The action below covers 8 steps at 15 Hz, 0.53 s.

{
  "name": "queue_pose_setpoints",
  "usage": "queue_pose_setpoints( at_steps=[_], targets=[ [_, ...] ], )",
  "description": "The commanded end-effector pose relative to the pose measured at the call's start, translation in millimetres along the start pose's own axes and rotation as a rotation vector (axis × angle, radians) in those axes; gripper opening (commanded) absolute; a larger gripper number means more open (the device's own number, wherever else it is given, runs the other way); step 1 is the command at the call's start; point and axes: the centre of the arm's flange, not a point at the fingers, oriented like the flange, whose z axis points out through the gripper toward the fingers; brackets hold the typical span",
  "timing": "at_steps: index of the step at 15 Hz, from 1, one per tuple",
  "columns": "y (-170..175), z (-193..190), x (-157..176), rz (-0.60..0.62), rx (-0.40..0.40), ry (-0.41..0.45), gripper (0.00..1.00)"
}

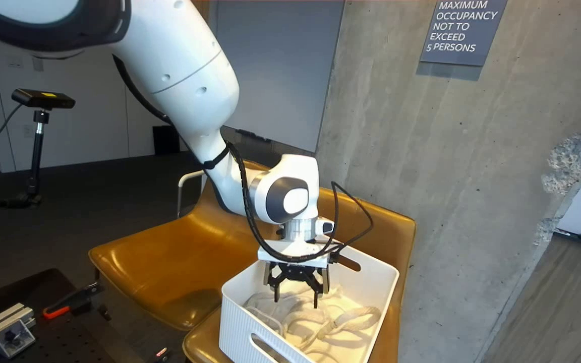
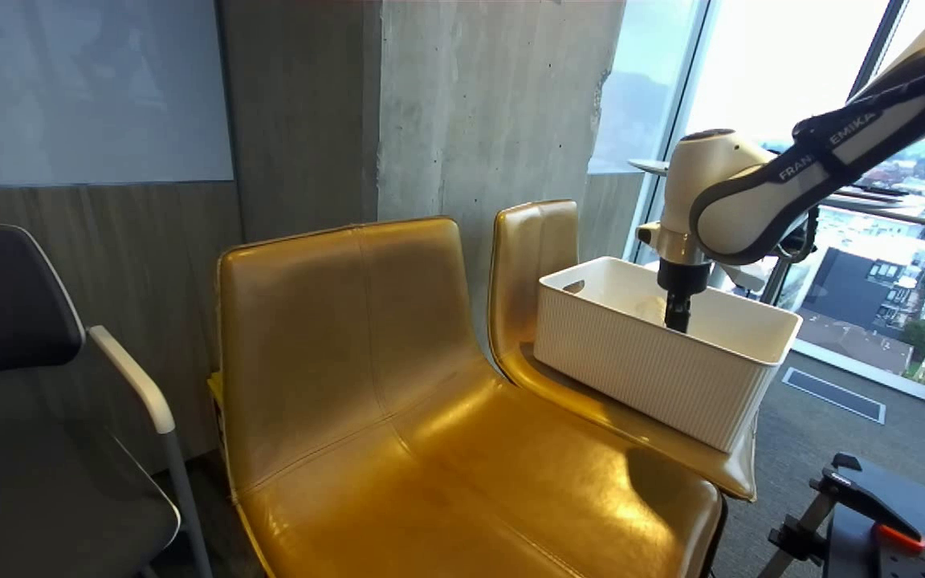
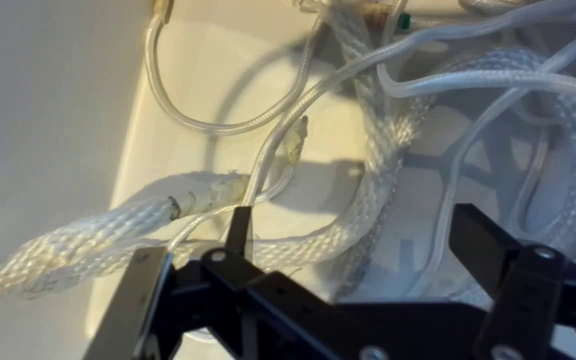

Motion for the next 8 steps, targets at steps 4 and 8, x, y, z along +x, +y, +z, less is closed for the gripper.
queue_pose_setpoints(
  at_steps=[4,8],
  targets=[
    [13,65,15,-0.060,0.028,-0.030,1.00],
    [38,97,28,-0.060,0.024,-0.041,1.00]
  ],
)
